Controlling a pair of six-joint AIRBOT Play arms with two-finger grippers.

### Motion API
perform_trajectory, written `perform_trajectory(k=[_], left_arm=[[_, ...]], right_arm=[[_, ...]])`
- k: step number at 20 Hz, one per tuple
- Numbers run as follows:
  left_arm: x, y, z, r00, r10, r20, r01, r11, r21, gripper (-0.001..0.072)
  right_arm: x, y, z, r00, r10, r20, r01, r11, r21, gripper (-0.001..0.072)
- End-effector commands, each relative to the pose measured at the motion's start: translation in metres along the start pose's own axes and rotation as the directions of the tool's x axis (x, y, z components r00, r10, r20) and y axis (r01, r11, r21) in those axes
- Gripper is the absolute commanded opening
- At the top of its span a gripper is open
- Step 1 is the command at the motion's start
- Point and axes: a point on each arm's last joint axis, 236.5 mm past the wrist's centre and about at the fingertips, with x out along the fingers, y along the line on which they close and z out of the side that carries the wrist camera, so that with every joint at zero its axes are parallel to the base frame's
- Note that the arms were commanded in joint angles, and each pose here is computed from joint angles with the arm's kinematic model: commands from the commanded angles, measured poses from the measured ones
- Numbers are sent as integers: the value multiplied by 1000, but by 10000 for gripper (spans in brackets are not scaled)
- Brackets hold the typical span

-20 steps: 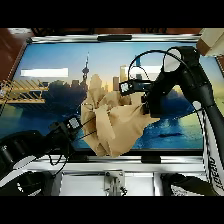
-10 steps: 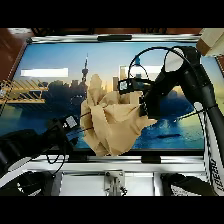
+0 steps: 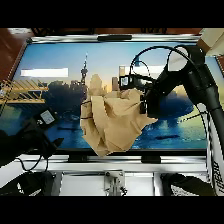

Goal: Fold the shirts.

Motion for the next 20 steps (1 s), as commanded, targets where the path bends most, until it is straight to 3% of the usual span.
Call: perform_trajectory(k=[1, 5, 7, 9, 11, 14, 18, 20], left_arm=[[-20, 12, -19, 998, 39, -40, -42, 997, -58, 685], [-29, 16, -20, 998, 55, -11, -56, 990, -127, 666], [-28, 21, -23, 997, 77, -21, -80, 951, -300, 660], [-14, 22, -39, 994, 79, -80, -109, 849, -516, 660], [17, 12, -55, 991, 49, -128, -125, 699, -704, 662], [56, -25, -11, 995, -95, 33, 87, 639, -765, 660], [105, -56, 27, 968, -237, 82, 201, 543, -815, 663], [129, -77, 42, 944, -314, 104, 263, 522, -812, 663]], right_arm=[[0, -8, 4, 999, -36, 17, 35, 998, 60, 54], [-2, -7, 6, 999, -40, 23, 38, 996, 79, 53], [-9, -9, 6, 997, -74, 28, 70, 991, 117, 52], [-19, -12, 3, 991, -131, 22, 127, 982, 140, 52], [-29, -18, 1, 981, -195, 17, 189, 968, 164, 52], [-33, -18, 2, 977, -211, 25, 201, 959, 201, 53], [-33, -22, 5, 973, -226, 37, 211, 946, 245, 53], [-33, -22, 5, 973, -227, 37, 209, 941, 264, 53]])
